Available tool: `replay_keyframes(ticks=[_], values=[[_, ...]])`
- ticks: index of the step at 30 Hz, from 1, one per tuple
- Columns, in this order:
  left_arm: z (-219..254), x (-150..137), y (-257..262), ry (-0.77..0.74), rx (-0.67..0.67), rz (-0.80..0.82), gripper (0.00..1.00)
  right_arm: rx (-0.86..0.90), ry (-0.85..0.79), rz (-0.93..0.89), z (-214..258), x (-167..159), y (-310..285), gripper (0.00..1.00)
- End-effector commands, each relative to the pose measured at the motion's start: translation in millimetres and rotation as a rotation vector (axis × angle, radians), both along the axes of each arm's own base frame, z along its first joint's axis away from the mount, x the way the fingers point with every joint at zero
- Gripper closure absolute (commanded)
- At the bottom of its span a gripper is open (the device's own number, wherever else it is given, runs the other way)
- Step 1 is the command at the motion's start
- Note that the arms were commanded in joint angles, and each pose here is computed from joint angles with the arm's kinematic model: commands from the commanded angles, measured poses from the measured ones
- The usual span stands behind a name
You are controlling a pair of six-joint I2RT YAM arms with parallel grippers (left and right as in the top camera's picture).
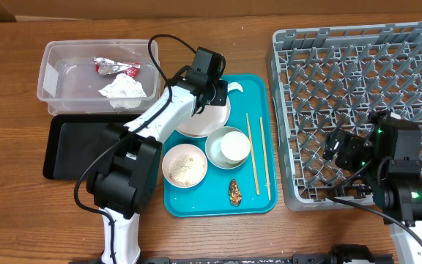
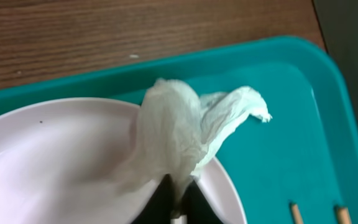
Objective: Sort waste into correct bins and load items into the dishwasher
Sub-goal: 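Move the tissue with the left gripper and release it into the clear bin, then grasp the white cup from the green bowl with the left gripper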
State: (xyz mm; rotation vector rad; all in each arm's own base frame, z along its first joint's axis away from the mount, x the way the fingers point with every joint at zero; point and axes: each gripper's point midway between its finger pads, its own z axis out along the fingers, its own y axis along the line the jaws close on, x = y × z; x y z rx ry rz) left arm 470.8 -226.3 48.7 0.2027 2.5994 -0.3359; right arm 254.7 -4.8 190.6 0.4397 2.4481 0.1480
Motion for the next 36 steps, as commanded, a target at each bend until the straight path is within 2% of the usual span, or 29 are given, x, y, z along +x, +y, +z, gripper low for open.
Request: replay_keyframes(ticks=[1, 6, 10, 14, 17, 20, 25, 27, 29, 30, 31, 36], values=[[-8, -2, 6, 0.023, 0.026, 0.014, 0.96, 0.004, -0.037, 0.009, 14, 4, 2, 0.00], [12, -3, 12, 0.007, 0.015, 0.022, 0.96, 0.004, -0.034, 0.009, 14, 4, 2, 0.00], [67, 6, 29, -0.091, -0.022, 0.062, 0.96, 0.004, -0.034, 0.009, 14, 4, 2, 0.00], [129, 13, 76, -0.213, -0.009, 0.174, 0.96, 0.004, -0.034, 0.009, 14, 4, 2, 0.00], [159, 13, 123, -0.265, 0.029, 0.281, 0.96, 0.004, -0.034, 0.009, 14, 4, 2, 0.00], [170, 11, 166, -0.271, 0.055, 0.373, 0.96, 0.004, -0.034, 0.009, 14, 4, 2, 0.00], [157, 5, 221, -0.208, 0.087, 0.480, 0.96, 0.004, -0.034, 0.009, 14, 4, 2, 0.00], [151, 3, 232, -0.183, 0.091, 0.502, 0.89, 0.004, -0.034, 0.009, 14, 4, 2, 0.00], [149, 0, 236, -0.168, 0.088, 0.506, 0.69, 0.004, -0.034, 0.009, 14, 4, 2, 0.00], [148, -1, 236, -0.162, 0.088, 0.505, 0.55, 0.004, -0.034, 0.009, 14, 4, 2, 0.00], [146, -3, 235, -0.151, 0.087, 0.501, 0.48, 0.004, -0.034, 0.009, 14, 4, 2, 0.00], [133, -19, 218, -0.058, 0.065, 0.450, 0.43, 0.004, -0.034, 0.009, 14, 4, 2, 0.00]])
